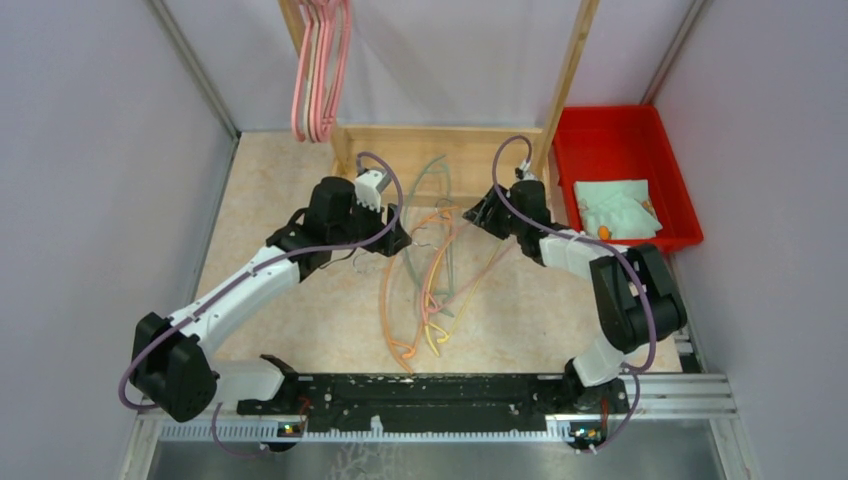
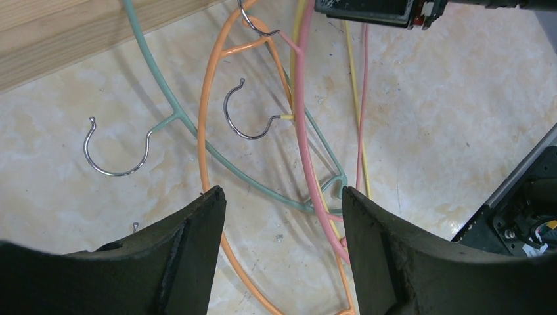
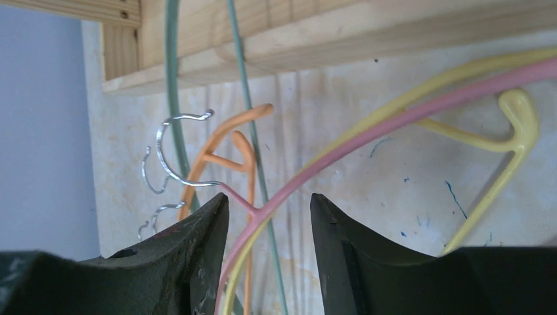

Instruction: Organize the hangers

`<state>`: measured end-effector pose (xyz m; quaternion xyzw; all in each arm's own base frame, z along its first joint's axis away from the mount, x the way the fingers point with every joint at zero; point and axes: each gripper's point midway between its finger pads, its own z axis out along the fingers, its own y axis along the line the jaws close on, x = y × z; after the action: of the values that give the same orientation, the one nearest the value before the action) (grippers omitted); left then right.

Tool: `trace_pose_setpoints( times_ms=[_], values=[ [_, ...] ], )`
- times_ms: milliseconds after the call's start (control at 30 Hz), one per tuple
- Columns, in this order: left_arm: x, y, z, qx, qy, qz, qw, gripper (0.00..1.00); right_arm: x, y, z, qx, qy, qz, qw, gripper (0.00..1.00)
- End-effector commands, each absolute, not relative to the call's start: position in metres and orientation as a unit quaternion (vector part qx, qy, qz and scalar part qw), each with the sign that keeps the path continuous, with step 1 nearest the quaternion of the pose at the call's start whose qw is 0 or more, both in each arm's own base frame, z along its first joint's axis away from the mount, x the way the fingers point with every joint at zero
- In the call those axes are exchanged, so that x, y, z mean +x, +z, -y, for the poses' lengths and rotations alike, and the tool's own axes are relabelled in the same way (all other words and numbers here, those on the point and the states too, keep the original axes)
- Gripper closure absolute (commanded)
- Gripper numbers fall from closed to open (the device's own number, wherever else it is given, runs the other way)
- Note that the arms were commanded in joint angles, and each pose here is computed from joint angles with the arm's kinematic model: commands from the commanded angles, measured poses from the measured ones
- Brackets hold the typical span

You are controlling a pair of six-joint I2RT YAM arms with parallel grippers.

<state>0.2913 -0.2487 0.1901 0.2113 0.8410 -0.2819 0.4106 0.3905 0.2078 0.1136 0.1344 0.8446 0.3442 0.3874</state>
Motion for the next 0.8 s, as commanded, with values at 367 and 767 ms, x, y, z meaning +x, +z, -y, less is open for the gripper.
trace_pose_setpoints(
  times_ms=[367,767],
  values=[
    [0.287,0.184,0.254,0.215,-0.293,-0.839,0.404,0.30,0.420,0.083,-0.232,0.135,0.365,-0.847,0.362,0.55],
    [0.280,0.190,0.259,0.229,-0.307,-0.832,0.402,0.31,0.403,0.138,-0.223,0.124,0.383,-0.818,0.411,0.95]
  ],
)
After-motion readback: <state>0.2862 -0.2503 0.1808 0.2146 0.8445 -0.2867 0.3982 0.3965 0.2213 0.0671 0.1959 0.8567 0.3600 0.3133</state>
